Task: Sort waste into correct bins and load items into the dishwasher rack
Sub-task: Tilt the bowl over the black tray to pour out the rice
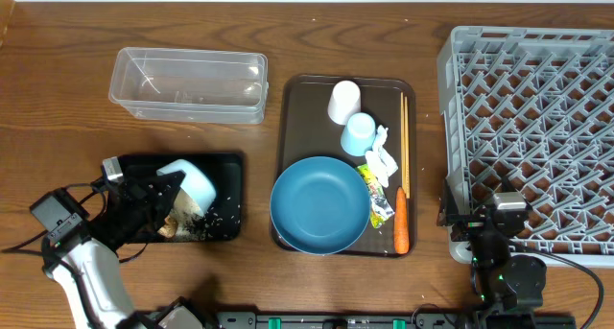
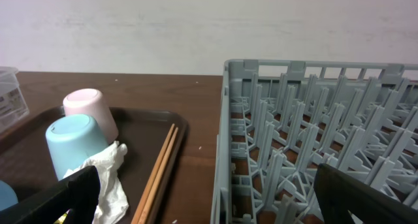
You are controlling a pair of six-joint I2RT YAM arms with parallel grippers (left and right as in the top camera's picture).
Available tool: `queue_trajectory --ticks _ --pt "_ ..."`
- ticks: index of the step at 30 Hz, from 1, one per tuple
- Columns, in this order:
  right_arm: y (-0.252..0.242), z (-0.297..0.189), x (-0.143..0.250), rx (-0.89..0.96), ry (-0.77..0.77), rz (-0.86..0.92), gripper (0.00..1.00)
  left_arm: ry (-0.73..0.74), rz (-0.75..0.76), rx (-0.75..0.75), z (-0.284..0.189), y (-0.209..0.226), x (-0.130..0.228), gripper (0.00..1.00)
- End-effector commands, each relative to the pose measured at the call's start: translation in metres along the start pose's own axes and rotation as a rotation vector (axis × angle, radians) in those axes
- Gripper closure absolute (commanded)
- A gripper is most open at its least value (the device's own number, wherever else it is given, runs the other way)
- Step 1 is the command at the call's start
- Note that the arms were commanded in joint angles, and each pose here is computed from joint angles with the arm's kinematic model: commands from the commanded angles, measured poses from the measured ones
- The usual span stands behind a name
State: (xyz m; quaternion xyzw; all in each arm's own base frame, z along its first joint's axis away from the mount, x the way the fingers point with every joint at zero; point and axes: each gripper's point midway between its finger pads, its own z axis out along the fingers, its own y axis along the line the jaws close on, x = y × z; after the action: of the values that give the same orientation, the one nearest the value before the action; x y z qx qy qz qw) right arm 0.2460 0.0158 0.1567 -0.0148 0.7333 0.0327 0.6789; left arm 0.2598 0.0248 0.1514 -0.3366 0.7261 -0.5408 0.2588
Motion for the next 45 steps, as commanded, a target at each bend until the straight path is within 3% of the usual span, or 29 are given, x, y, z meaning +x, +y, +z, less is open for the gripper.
queue_trajectory --ticks 1,4,12,26,36,45 --pt "0.002 0.0 0.001 -0.01 0.004 0.013 0.01 0.044 0.023 0.129 0.001 -0.012 0.002 0.94" --pt "0.002 0.0 0.001 -0.01 0.004 0.013 0.01 0.07 0.019 0.207 0.001 -0.018 0.0 0.94" --pt "0.002 0.0 0.001 -0.01 0.004 0.013 0.01 0.093 -0.061 0.23 0.005 -0.007 -0.003 0.94" --pt "0.002 0.0 0.001 -0.01 0.004 0.013 0.01 0.092 -0.074 0.23 0.004 -0.007 -0.003 0.94" --pt "0.002 0.0 0.001 -0.01 0.004 0.013 0.01 -0.008 -0.142 0.234 -0.016 -0.001 -0.022 0.94" --pt "0.002 0.0 0.001 -0.01 0.004 0.013 0.01 -0.022 -0.113 0.235 -0.018 -0.001 -0.026 0.94"
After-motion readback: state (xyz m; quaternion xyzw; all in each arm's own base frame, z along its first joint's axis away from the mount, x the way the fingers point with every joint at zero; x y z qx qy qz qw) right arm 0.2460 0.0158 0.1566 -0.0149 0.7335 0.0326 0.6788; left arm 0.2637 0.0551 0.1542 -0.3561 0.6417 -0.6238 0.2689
